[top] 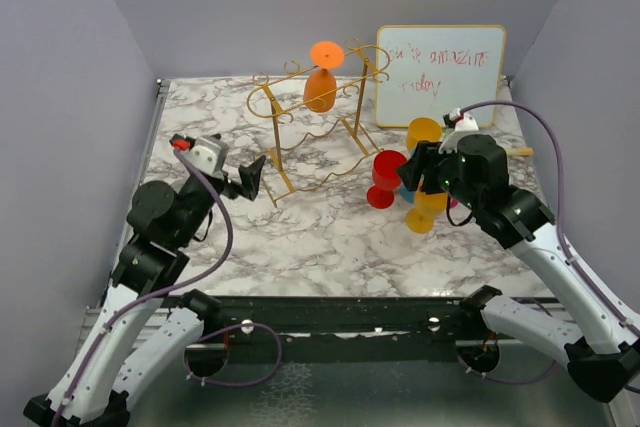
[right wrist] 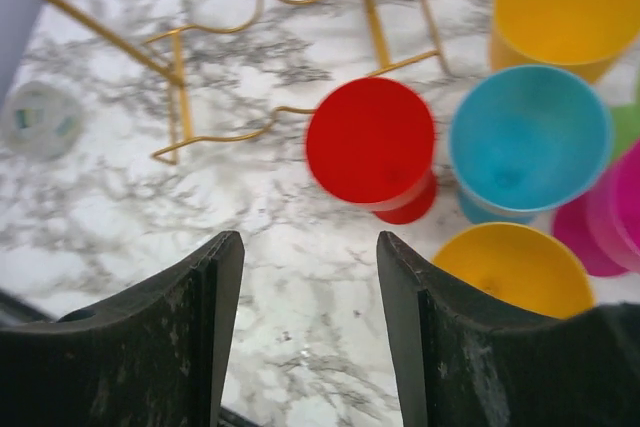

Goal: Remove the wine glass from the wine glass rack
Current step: Place the wine glass at the center of the board, then pick up the wine glass from the wine rack.

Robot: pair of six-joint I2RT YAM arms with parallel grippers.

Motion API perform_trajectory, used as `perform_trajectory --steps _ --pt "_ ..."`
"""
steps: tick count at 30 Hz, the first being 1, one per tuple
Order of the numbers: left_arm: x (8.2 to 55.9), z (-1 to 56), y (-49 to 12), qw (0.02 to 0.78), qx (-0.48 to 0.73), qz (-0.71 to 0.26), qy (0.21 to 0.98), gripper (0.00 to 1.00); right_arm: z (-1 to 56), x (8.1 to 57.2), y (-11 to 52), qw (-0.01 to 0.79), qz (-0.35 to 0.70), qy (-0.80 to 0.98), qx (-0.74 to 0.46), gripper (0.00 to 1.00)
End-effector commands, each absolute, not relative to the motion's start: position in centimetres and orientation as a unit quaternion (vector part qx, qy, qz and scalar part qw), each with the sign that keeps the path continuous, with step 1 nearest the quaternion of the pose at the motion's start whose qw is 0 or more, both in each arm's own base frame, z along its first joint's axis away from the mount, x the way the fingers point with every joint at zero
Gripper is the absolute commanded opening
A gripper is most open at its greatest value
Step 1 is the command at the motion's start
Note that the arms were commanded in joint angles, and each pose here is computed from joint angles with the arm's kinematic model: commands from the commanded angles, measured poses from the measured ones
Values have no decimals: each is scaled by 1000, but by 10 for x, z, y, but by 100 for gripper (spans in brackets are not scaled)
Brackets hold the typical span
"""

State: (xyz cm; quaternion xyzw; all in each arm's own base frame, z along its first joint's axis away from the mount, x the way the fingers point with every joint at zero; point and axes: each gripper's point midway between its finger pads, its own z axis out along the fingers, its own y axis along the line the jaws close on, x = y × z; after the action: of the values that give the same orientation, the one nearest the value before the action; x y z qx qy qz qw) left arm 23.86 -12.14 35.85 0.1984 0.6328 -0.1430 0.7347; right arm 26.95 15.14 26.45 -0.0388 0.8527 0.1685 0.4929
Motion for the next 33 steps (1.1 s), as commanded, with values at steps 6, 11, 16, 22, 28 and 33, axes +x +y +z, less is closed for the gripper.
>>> perform_trajectory --steps 6,11,16,22,28,33 --pt "294 373 -133 650 185 -112 729 99 284 233 219 458 377 798 -113 64" --pt "323 444 -144 661 171 -157 714 99 284 221 224 443 402 793 -121 65" --pt "357 474 -159 651 206 -186 707 99 284 214 221 438 404 794 -120 65" --pt "393 476 -179 633 229 -231 702 97 284 211 218 436 406 795 -112 65" --pt "426 456 -203 602 244 -274 709 93 281 209 221 422 416 798 -106 65" --pt "449 442 -224 579 274 -310 703 87 278 207 224 412 423 801 -101 65"
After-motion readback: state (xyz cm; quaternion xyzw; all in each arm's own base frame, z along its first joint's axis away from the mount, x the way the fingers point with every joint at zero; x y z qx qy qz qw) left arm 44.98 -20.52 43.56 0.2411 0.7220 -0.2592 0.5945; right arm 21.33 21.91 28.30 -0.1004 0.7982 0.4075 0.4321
